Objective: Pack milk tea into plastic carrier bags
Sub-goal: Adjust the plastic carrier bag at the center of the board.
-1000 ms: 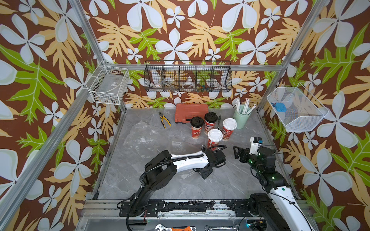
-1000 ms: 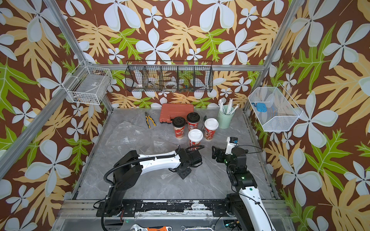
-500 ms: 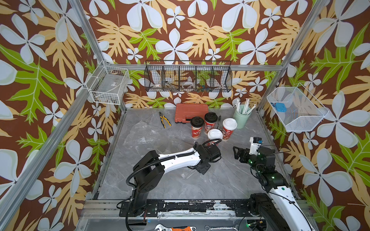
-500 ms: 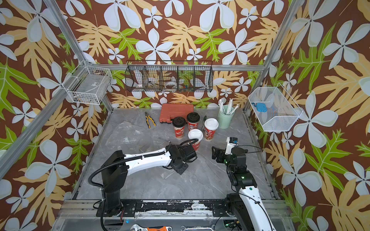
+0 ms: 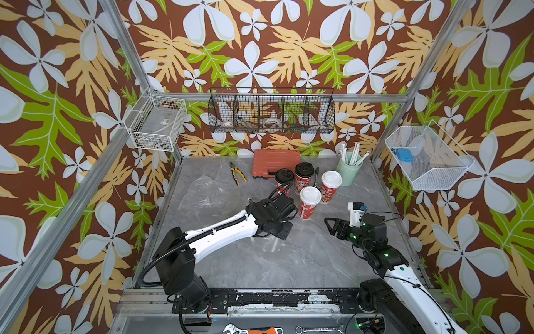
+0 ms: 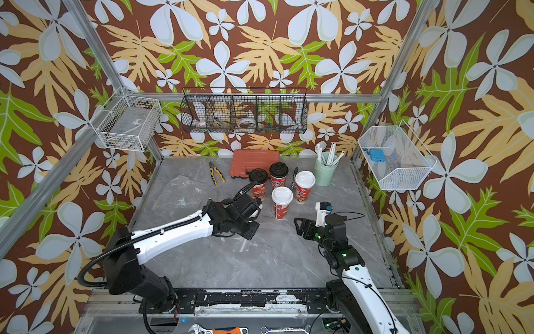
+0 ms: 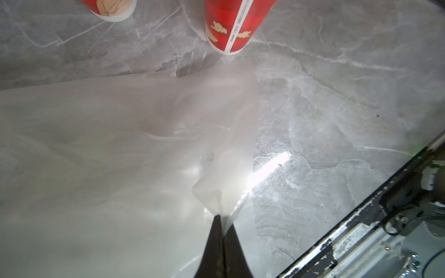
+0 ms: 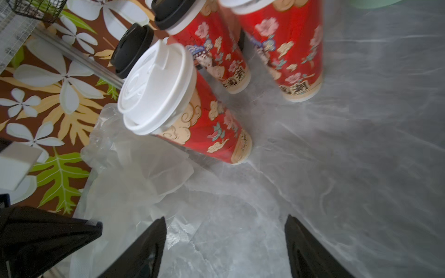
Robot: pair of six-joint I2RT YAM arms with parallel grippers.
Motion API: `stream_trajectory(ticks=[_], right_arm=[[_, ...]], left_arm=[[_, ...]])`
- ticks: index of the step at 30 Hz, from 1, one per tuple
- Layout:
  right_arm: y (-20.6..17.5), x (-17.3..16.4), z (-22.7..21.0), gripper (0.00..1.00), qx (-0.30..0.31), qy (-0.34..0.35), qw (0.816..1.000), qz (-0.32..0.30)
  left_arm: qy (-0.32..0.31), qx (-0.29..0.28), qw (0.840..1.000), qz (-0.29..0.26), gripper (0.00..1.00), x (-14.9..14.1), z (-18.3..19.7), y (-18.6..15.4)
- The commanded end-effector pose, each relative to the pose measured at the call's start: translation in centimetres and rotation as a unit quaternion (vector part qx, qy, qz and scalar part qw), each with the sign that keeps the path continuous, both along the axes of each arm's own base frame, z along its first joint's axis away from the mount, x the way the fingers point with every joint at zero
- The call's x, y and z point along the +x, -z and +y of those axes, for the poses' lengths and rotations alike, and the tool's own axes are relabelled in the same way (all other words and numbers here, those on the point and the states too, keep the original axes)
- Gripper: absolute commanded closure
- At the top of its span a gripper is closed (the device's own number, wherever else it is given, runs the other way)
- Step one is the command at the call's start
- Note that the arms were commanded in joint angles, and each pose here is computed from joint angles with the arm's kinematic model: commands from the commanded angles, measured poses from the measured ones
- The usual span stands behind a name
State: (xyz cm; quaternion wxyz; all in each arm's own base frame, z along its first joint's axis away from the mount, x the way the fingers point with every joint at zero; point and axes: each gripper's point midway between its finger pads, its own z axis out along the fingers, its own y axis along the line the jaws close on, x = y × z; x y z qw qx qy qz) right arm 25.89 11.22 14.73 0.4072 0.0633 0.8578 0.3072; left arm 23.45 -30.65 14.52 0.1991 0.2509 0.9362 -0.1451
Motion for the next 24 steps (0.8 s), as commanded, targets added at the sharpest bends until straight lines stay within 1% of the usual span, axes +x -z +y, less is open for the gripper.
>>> stream_trajectory(ticks=[1, 6, 11, 13, 16, 20, 22, 24], right_arm=[[-0.5, 0.1, 2.2, 0.23, 0.056, -0.005, 0.998, 0.006], [1.2, -0.6, 6.4, 0.24, 0.109, -0.028, 0.992, 0.053], [2.4, -2.2, 11.4, 0.23, 0.147, -0.065, 0.983, 0.089], [2.8, -2.5, 12.7, 0.23, 0.161, -0.073, 0.979, 0.102], [2.5, -2.1, 13.9, 0.22, 0.176, -0.082, 0.976, 0.099], [1.1, -0.7, 15.3, 0.23, 0.186, -0.094, 0.975, 0.080], [0.8, -0.2, 16.2, 0.26, 0.194, -0.101, 0.972, 0.082], [0.6, 0.2, 17.0, 0.30, 0.205, -0.104, 0.969, 0.088]], left_arm=[[-0.009, -0.050, 0.999, -0.010, 0.98, 0.4, -0.5, -1.9], [-0.020, -0.078, 0.997, -0.021, 1.00, 0.5, 0.2, -3.6], [-0.034, -0.103, 0.994, -0.033, 1.00, 0.6, 0.9, -5.0], [-0.038, -0.114, 0.992, -0.036, 1.00, 0.7, 1.1, -5.4], [-0.043, -0.121, 0.991, -0.038, 1.00, 0.6, 1.6, -5.7], [-0.046, -0.127, 0.990, -0.042, 1.00, 0.6, 2.0, -6.0], [-0.047, -0.130, 0.989, -0.044, 1.00, 0.7, 2.1, -6.2], [-0.049, -0.134, 0.989, -0.048, 1.00, 0.8, 2.2, -6.5]])
